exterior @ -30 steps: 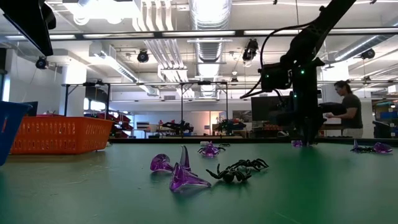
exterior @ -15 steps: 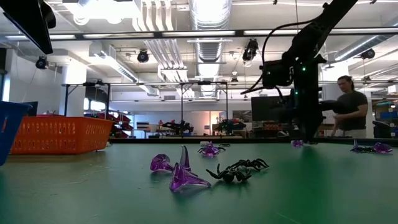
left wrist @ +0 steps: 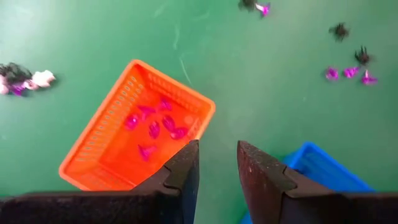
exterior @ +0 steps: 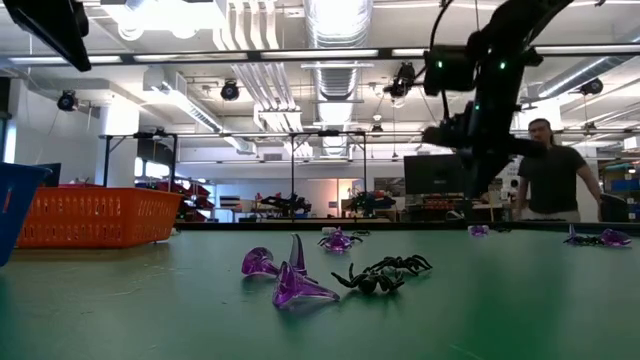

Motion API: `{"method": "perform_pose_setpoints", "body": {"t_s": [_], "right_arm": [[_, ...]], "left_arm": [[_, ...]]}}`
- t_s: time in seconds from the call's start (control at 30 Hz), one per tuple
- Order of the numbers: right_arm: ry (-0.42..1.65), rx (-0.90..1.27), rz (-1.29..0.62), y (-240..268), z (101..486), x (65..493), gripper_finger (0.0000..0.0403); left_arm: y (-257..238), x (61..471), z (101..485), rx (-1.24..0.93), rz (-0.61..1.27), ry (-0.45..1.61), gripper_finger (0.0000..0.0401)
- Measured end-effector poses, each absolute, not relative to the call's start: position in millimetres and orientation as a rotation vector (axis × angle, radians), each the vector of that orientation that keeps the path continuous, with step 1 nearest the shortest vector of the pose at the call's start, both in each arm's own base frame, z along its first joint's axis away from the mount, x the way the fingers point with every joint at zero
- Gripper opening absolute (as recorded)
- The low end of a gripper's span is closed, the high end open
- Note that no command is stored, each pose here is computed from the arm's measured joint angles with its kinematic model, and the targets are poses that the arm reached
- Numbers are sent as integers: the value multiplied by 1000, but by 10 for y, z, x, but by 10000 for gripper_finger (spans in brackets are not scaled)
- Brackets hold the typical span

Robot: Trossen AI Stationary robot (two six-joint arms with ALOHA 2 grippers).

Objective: Sort Halloween decoration
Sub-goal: Put the violet witch hat toy into the orange bin

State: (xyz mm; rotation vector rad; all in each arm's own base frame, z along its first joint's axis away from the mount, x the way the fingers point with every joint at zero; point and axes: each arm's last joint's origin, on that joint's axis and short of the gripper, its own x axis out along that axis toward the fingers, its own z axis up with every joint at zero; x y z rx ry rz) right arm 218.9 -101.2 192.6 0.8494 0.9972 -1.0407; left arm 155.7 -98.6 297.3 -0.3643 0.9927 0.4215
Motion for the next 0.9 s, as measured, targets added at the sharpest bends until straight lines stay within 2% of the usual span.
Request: {"method": "perform_pose_setpoints", "body": {"t_s": [0.3, 0.9], "right_arm": [[935, 796, -860, -591, 2175, 2541, 9], [896, 590, -556, -200, 2521, 3737, 9]], "left_arm": [[-918, 1480, 3049, -332, 401, 948, 91], [-875, 1434, 3068, -275, 410, 939, 91]]}}
